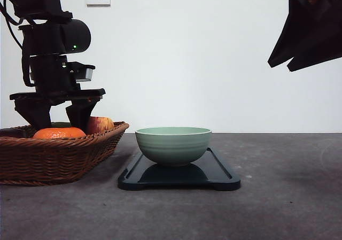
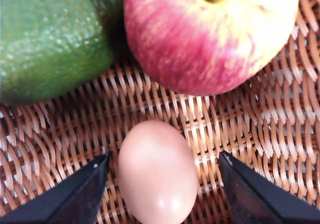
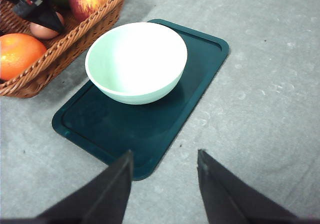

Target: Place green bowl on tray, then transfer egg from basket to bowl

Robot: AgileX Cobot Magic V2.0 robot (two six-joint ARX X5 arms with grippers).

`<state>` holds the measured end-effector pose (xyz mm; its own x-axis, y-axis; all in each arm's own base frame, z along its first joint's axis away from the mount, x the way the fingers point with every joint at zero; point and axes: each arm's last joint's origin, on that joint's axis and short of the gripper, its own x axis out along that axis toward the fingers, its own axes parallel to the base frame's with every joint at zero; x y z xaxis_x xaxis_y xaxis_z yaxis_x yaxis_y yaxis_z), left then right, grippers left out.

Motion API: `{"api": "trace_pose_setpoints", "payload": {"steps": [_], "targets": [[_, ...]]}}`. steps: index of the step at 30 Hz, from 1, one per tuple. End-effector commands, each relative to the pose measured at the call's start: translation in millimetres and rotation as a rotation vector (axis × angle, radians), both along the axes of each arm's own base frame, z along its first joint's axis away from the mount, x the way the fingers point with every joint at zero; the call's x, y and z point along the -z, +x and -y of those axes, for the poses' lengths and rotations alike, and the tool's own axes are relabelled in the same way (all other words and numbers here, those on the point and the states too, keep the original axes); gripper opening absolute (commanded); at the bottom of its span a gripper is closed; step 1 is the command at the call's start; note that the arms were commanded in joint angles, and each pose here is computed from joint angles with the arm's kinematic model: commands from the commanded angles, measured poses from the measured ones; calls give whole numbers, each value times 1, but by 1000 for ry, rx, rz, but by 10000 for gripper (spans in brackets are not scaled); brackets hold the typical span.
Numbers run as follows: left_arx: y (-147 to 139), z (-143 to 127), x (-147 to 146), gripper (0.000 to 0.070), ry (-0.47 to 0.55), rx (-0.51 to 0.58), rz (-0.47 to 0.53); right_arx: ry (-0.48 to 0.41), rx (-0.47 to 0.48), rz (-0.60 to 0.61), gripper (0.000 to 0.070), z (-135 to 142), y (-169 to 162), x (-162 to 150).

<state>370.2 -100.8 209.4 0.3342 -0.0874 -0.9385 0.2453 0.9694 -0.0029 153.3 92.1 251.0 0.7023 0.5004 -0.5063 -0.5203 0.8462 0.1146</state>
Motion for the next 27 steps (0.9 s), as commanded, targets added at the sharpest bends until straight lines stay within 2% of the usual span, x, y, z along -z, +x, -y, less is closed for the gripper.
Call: {"api": "trace_pose_setpoints", "payload": {"steps": [1, 14, 16, 18, 20, 27], "targets": [[7, 2, 3, 431, 8, 9, 3, 16, 2, 5, 253, -2, 1, -2], [7, 2, 8, 422, 13, 8, -16, 15, 4, 6, 253, -2, 1, -2], [7, 2, 8, 386, 13, 8, -16, 16, 5, 6, 253, -2, 1, -2], [7, 2, 8, 275, 13, 8, -17, 15, 5, 6, 253, -2, 1, -2], [7, 3, 8, 216, 13, 9, -18, 15, 5, 6, 253, -2, 1, -2], [7, 2, 8, 212, 14, 9, -23, 15, 5, 6, 253, -2, 1, -2]]}}
